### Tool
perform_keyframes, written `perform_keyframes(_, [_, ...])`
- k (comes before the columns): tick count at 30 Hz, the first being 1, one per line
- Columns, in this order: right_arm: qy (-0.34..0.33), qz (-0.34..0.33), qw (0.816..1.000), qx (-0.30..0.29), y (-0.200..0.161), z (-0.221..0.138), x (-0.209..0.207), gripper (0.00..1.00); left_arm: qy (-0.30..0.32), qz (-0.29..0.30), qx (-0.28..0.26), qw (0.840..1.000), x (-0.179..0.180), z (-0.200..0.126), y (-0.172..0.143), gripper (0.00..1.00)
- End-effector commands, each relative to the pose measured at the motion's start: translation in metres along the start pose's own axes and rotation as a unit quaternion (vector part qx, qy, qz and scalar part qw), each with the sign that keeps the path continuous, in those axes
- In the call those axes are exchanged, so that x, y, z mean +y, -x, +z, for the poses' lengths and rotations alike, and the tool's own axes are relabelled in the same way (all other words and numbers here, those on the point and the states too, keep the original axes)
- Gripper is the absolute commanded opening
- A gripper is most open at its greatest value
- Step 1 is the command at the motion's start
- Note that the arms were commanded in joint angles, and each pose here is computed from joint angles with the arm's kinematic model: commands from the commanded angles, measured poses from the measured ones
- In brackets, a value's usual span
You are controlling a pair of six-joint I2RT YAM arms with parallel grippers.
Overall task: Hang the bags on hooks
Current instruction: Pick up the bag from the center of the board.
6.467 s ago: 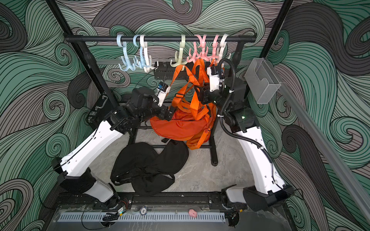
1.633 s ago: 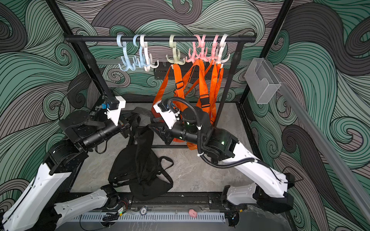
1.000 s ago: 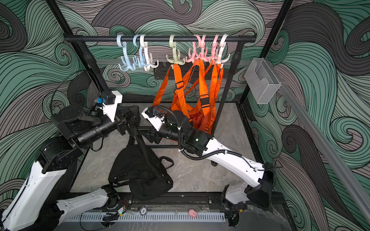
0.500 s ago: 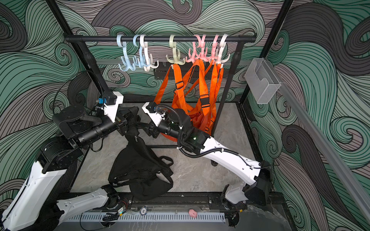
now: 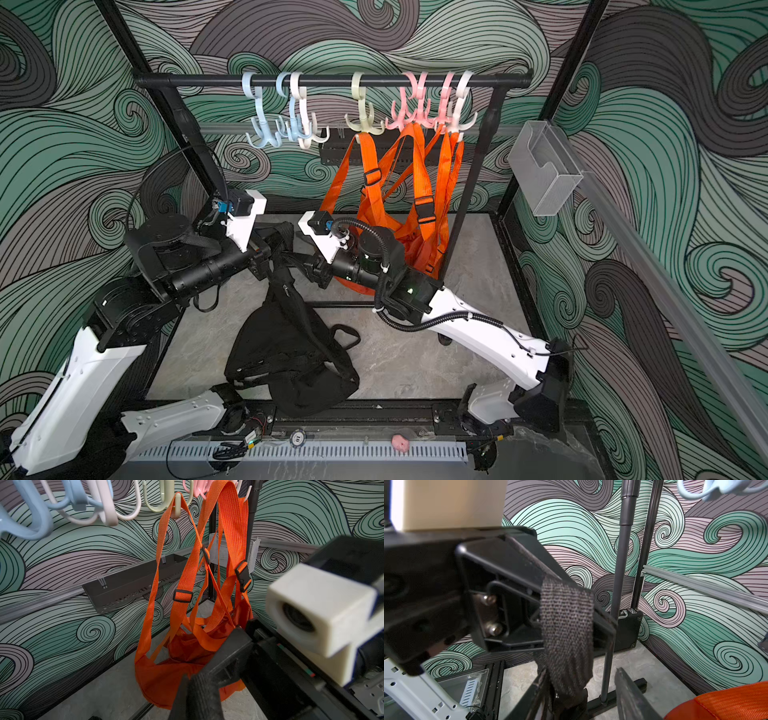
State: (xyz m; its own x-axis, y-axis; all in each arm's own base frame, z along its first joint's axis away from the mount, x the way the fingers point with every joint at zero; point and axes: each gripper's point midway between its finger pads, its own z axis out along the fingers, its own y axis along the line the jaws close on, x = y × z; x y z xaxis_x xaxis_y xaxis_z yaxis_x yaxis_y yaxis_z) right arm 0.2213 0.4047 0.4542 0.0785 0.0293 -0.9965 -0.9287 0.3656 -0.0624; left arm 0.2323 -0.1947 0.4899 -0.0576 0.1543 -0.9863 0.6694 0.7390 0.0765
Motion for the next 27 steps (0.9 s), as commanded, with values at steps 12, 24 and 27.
perform_keyframes(12, [-0.037,-0.019,0.999,-0.035,0.006,0.023,-0.018,0.46,-0.011,-0.014,-0.036,0.999,-0.004,-0.024,0.025,0.00])
perform_keyframes(24, [-0.001,0.022,0.996,-0.084,0.005,0.039,-0.009,0.51,-0.013,-0.024,-0.037,0.999,-0.004,-0.017,0.021,0.00])
perform_keyframes(27, [0.003,0.034,0.996,-0.080,-0.003,0.046,-0.007,0.41,-0.006,-0.025,-0.038,0.999,-0.002,-0.019,0.021,0.00])
